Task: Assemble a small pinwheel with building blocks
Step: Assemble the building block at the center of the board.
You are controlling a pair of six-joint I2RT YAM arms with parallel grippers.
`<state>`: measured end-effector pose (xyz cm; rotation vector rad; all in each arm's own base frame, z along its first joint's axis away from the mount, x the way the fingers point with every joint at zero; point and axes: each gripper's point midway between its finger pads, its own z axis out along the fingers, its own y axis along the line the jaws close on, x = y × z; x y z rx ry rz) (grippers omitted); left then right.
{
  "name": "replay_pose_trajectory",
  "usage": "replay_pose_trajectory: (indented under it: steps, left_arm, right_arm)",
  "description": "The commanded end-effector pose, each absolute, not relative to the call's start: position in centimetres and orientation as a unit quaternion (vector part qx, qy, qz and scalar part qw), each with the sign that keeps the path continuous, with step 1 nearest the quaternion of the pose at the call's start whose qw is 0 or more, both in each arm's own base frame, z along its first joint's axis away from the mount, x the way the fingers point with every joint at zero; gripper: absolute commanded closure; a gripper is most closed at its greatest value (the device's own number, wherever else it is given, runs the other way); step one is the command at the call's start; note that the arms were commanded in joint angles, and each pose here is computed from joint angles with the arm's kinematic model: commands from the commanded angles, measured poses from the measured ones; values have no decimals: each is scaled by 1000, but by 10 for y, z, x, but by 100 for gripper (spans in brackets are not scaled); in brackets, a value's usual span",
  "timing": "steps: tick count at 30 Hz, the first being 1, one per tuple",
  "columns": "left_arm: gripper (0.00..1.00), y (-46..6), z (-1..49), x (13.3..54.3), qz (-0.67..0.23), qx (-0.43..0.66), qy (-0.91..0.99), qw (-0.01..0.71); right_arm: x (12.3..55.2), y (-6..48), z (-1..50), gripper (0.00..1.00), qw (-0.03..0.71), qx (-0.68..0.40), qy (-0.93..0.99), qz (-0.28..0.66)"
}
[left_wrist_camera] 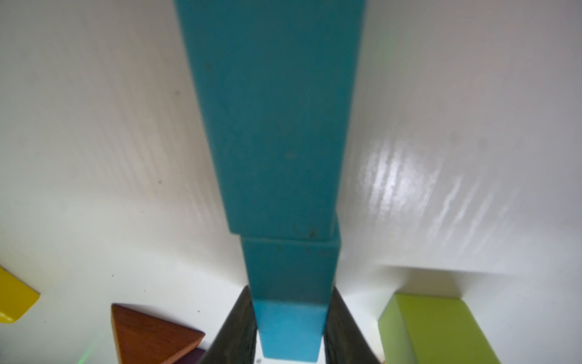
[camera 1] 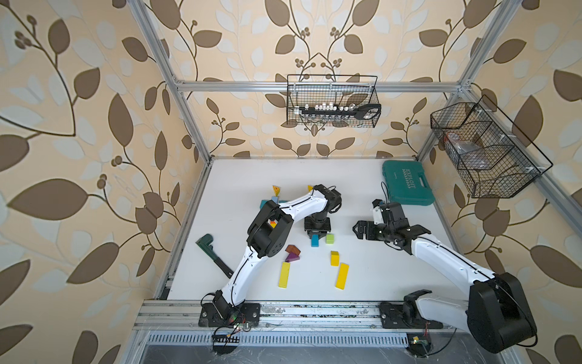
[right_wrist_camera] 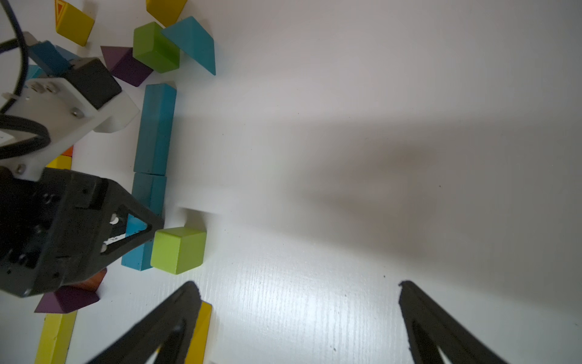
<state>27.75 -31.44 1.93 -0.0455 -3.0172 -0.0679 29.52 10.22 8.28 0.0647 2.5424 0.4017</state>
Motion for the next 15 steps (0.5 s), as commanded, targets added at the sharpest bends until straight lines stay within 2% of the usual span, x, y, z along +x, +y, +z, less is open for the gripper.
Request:
replay_pose_trajectory:
  steps: [1, 2, 15]
  left_arm:
    - [62, -302, 22, 277, -47, -5, -997, 64]
    - [58, -301, 24, 277, -48, -5, -997, 62]
    - [53, -296, 53, 274, -30, -3, -999, 36]
  right_arm:
    - [300, 107, 93, 0, 291, 17, 942, 164]
    - [300, 109, 94, 0, 290, 16, 942, 169]
    - [279, 153, 94, 5, 273, -34, 943, 188]
